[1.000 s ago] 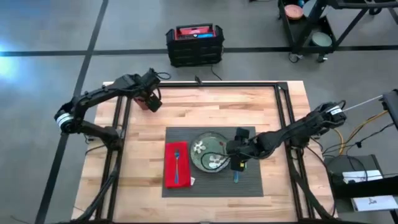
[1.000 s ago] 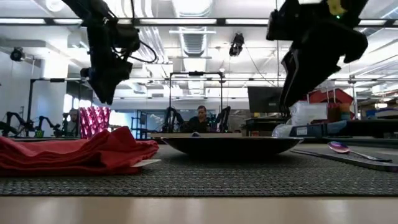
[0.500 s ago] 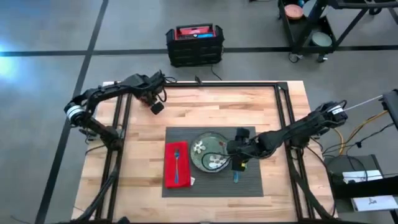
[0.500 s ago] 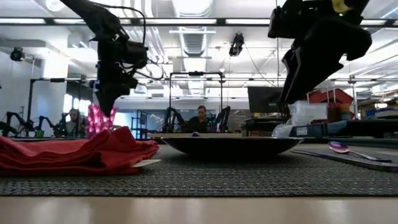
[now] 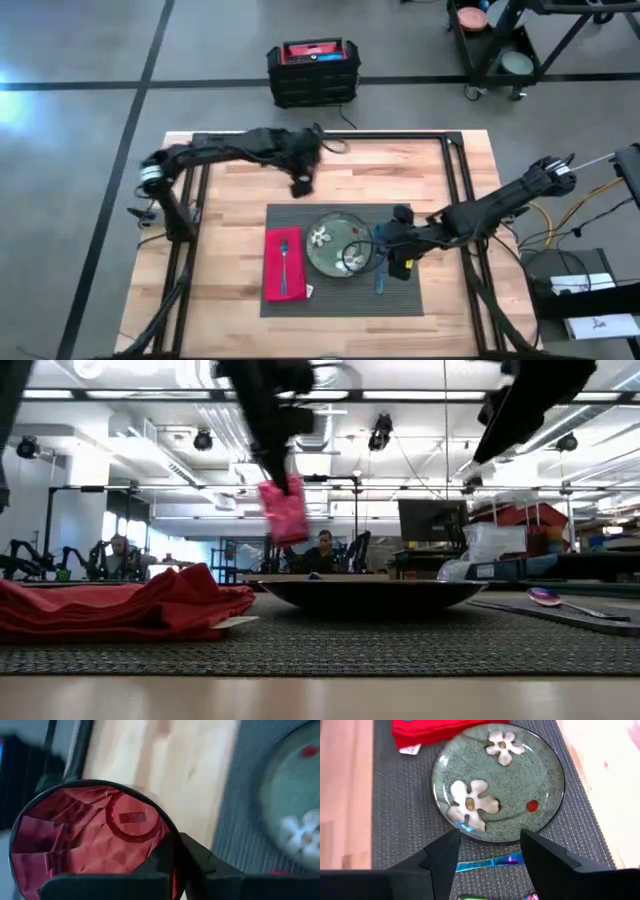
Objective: Set table place
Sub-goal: Put the red cup above the gray table mat, then return to Home Position
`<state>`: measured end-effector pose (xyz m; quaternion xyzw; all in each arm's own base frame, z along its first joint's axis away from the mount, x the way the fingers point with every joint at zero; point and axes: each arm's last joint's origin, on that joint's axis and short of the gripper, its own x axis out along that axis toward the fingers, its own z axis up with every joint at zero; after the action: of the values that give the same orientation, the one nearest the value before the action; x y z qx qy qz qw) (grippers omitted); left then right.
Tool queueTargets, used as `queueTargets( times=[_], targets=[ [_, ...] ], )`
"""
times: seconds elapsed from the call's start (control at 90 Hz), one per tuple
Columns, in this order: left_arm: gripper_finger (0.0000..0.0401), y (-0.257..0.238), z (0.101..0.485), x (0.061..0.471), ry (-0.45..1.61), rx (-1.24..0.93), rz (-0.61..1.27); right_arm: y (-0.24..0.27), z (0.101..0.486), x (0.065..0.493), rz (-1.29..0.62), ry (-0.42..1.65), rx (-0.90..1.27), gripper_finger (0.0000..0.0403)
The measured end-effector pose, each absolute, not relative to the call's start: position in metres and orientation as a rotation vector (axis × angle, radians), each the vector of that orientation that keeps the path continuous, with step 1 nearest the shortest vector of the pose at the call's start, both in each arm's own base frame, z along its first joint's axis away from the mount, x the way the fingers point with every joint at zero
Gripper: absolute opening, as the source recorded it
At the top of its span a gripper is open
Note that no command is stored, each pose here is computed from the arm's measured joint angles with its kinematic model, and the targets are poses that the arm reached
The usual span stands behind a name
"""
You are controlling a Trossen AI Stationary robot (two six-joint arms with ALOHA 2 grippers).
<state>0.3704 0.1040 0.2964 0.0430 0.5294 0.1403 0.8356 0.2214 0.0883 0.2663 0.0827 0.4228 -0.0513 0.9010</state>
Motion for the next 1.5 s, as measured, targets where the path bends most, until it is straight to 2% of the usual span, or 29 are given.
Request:
queueTargets(
  times=[0.211, 0.422, 0.644, 0.911, 1.056, 1.322, 1.5],
  targets=[
    [0.0000, 0.105, 0.274, 0.439, 1.098, 0.120, 0.150, 0.085, 0.283, 0.189, -0.137, 0.887, 0.263, 0.0186],
    [0.0000, 0.108, 0.257, 0.477, 1.135, 0.154, 0.099, 0.084, 0.290, 0.168, -0.195, 0.869, 0.291, 0.0183],
    [0.0000, 0.104, 0.249, 0.488, 1.124, 0.097, -0.057, 0.085, 0.285, 0.170, -0.201, 0.884, 0.270, 0.0179],
    [0.0008, 0.105, 0.243, 0.488, 1.142, 0.116, -0.044, 0.088, 0.274, 0.175, -0.219, 0.924, 0.240, 0.0178],
    [0.0039, 0.106, 0.243, 0.490, 1.124, 0.125, -0.042, 0.088, 0.274, 0.175, -0.222, 0.923, 0.246, 0.0174],
    [0.0135, 0.107, 0.246, 0.491, 1.098, 0.131, -0.034, 0.087, 0.274, 0.175, -0.233, 0.913, 0.232, 0.0177],
    [0.0183, 0.103, 0.282, 0.476, 1.057, 0.138, -0.005, 0.087, 0.274, 0.175, -0.234, 0.912, 0.231, 0.0174]
  ],
)
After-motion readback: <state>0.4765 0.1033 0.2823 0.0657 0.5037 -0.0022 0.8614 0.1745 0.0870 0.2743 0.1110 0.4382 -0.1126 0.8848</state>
